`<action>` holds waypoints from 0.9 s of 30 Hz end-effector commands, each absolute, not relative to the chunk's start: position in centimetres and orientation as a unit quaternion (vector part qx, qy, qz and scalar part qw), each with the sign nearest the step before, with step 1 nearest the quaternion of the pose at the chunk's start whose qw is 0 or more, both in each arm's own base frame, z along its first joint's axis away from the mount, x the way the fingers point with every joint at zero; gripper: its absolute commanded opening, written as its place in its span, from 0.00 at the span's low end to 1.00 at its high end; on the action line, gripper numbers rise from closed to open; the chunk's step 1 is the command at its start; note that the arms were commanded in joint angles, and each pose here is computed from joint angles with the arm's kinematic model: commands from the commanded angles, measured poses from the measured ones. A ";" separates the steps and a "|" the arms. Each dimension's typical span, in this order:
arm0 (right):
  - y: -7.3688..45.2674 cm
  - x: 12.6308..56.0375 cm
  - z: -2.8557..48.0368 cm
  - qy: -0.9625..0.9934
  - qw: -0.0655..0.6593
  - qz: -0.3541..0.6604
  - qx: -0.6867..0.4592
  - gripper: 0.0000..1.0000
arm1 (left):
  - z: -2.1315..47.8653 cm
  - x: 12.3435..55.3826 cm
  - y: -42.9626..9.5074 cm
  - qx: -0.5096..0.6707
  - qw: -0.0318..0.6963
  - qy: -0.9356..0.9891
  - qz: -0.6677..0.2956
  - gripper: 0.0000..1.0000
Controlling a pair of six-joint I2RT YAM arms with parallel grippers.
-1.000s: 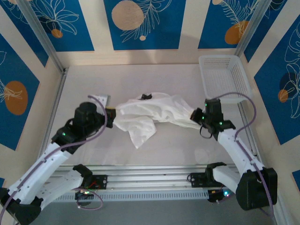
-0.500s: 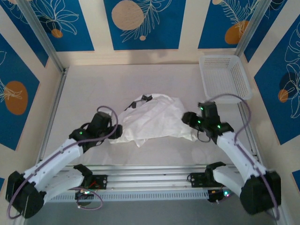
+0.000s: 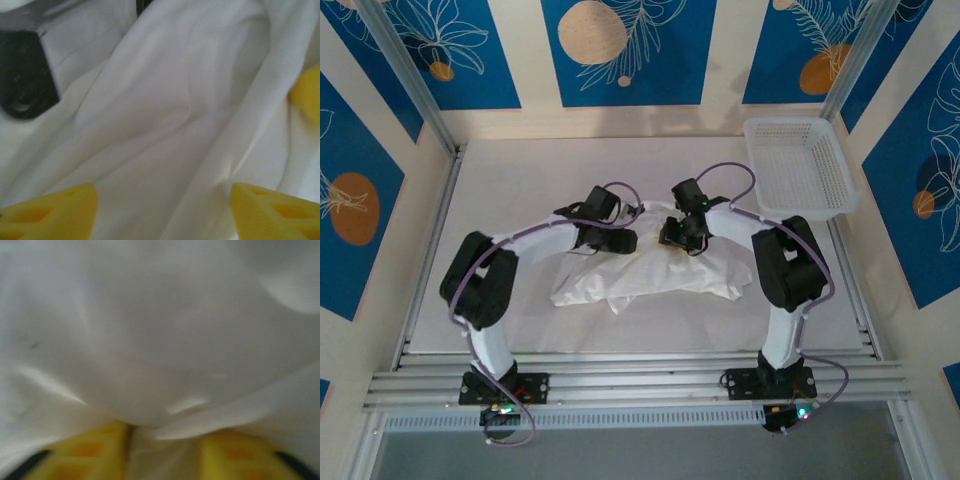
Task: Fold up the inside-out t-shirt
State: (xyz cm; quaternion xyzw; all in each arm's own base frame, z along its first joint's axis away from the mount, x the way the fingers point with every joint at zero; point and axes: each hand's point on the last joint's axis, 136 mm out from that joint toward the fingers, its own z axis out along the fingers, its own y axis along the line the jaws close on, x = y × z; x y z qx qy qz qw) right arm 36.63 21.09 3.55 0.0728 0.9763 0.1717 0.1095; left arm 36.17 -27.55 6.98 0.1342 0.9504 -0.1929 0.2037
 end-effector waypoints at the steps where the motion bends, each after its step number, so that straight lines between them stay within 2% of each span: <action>1: 20.3 36.5 5.4 0.977 0.113 0.161 0.085 0.02 | 8.9 37.3 -30.0 0.150 0.211 0.932 -0.252 0.11; 2: 20.0 36.4 6.1 0.975 0.127 0.162 0.084 0.00 | 9.4 37.4 -30.4 0.149 0.213 0.928 -0.268 0.00; 7: 18.1 34.8 10.8 0.957 0.203 0.194 0.069 0.00 | 14.8 38.4 -29.2 0.106 0.251 0.899 -0.344 0.00; 12: 17.2 29.8 12.5 0.939 0.259 0.225 0.034 0.00 | 20.9 37.0 -27.4 0.115 0.307 0.872 -0.363 0.00; 16: 16.5 24.3 10.1 0.936 0.244 0.253 0.038 0.00 | 21.4 32.2 -28.9 0.165 0.273 0.850 -0.419 0.00; 20: 14.9 19.9 7.3 0.946 0.192 0.254 0.067 0.00 | 16.4 23.8 -31.9 0.262 0.179 0.855 -0.411 0.00; 21: 14.3 19.3 7.3 0.948 0.189 0.247 0.072 0.00 | 14.9 22.8 -31.7 0.265 0.172 0.866 -0.387 0.04; 22: 13.7 18.9 7.5 0.949 0.193 0.236 0.077 0.01 | 13.6 22.6 -31.1 0.253 0.173 0.879 -0.365 0.18; 23: 13.0 19.0 7.9 0.949 0.203 0.225 0.084 0.09 | 12.8 23.0 -30.4 0.232 0.179 0.891 -0.346 0.30; 24: 12.6 19.2 8.5 0.948 0.216 0.218 0.086 0.24 | 12.2 24.0 -29.4 0.209 0.193 0.905 -0.317 0.39; 25: 12.5 19.7 9.3 0.944 0.232 0.220 0.082 0.36 | 12.1 25.0 -28.7 0.199 0.211 0.912 -0.290 0.43; 27: 13.5 21.1 11.3 0.935 0.254 0.240 0.062 0.39 | 12.4 27.3 -27.4 0.174 0.244 0.925 -0.236 0.46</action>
